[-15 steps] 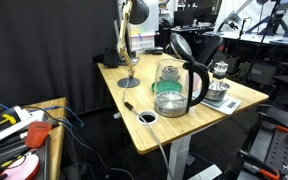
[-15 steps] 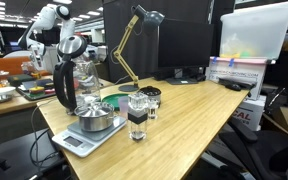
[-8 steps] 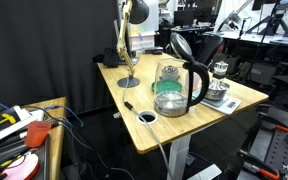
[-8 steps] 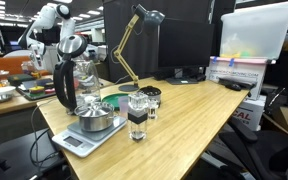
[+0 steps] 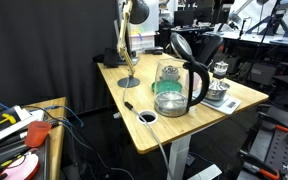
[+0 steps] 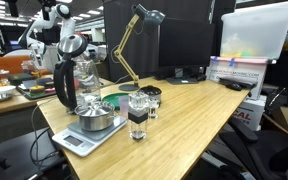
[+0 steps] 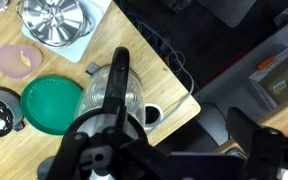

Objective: Turn off the desk lamp

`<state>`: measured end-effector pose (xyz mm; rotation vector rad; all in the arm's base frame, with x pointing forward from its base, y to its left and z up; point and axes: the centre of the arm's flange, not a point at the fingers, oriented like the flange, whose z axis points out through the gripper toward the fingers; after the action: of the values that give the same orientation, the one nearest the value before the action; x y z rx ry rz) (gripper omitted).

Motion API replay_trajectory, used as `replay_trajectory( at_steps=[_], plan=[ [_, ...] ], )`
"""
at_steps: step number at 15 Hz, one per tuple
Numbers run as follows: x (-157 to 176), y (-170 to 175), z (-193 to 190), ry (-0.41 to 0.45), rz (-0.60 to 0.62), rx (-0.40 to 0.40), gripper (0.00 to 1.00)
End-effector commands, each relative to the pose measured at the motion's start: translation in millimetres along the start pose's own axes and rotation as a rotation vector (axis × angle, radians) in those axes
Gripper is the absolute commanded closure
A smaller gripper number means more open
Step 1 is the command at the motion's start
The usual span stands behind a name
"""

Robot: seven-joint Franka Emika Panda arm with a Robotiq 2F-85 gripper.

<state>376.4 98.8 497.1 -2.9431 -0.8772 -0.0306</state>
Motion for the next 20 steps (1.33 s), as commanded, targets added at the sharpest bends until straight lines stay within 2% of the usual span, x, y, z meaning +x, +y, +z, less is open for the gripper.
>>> replay_trajectory(
  at_steps=[1, 5, 7, 10, 13, 17, 18, 20],
  plan=[
    [-0.6, 1.9, -1.7, 0.004, 0.004, 0.001, 0.0],
    [-1.7, 2.9, -4.0, 0.01, 0.007, 0.0, 0.0],
    [4.2, -2.3, 0.0, 0.044, 0.01, 0.007, 0.0],
    [39.9, -24.2, 9.0, 0.134, -0.038, -0.044, 0.0],
    [86.5, -58.0, 32.0, 0.184, -0.089, -0.093, 0.0],
    [143.5, -90.7, 62.7, 0.247, -0.098, -0.115, 0.0],
    [113.0, -90.9, 59.0, 0.23, -0.109, -0.092, 0.0],
    [131.6, -93.1, 68.0, 0.239, -0.106, -0.092, 0.0]
  ],
)
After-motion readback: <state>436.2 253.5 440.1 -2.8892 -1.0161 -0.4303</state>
